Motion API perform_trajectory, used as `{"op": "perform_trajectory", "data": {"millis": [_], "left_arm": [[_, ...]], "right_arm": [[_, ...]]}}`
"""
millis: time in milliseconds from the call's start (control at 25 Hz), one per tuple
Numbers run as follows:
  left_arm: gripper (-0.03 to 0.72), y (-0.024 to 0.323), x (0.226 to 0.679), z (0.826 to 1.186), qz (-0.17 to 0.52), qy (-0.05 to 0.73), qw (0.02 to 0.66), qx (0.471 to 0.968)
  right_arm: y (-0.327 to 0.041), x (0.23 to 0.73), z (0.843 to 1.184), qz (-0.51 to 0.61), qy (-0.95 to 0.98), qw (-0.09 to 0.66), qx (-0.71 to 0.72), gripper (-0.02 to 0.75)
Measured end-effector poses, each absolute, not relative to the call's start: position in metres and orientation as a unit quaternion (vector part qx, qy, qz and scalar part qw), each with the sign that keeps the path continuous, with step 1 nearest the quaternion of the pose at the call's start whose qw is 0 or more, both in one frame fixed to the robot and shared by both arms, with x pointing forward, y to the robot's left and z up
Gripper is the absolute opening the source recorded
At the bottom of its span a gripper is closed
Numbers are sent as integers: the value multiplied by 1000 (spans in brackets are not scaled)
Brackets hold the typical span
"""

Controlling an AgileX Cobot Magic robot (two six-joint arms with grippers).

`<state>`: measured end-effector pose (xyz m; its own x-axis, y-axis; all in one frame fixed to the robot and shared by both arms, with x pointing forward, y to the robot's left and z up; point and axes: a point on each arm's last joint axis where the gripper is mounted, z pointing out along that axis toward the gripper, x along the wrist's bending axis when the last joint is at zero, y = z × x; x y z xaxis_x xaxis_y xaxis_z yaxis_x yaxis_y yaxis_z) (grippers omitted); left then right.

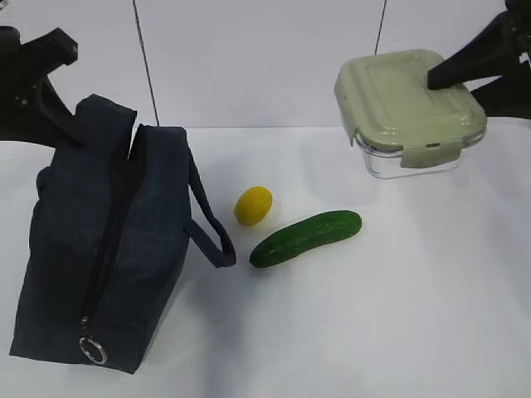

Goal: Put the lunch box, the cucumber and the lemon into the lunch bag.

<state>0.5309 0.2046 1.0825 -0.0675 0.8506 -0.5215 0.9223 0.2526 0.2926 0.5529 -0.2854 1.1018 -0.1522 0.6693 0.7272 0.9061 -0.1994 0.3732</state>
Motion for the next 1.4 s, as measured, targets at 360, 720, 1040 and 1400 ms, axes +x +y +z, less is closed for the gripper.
{"op": "perform_trajectory", "data": {"millis": [360,720,1040,1400], "left_arm": [[-4,190,526,1081,-51,730,300,612],[-4,179,527,1092,-42,729,312,608],[-4,176,529,1098,-14,731,317,604],[-4,176,533,1095,-4,733,313,604]], "right_arm": [[-221,549,1127,-412,-669,152,-599,388],[-173,548,1124,-420,-682,151,-579,388],[-140,555,1116,-440,-677,132,-575,388],[-95,564,1110,-444,-690,146,-552,388]]}}
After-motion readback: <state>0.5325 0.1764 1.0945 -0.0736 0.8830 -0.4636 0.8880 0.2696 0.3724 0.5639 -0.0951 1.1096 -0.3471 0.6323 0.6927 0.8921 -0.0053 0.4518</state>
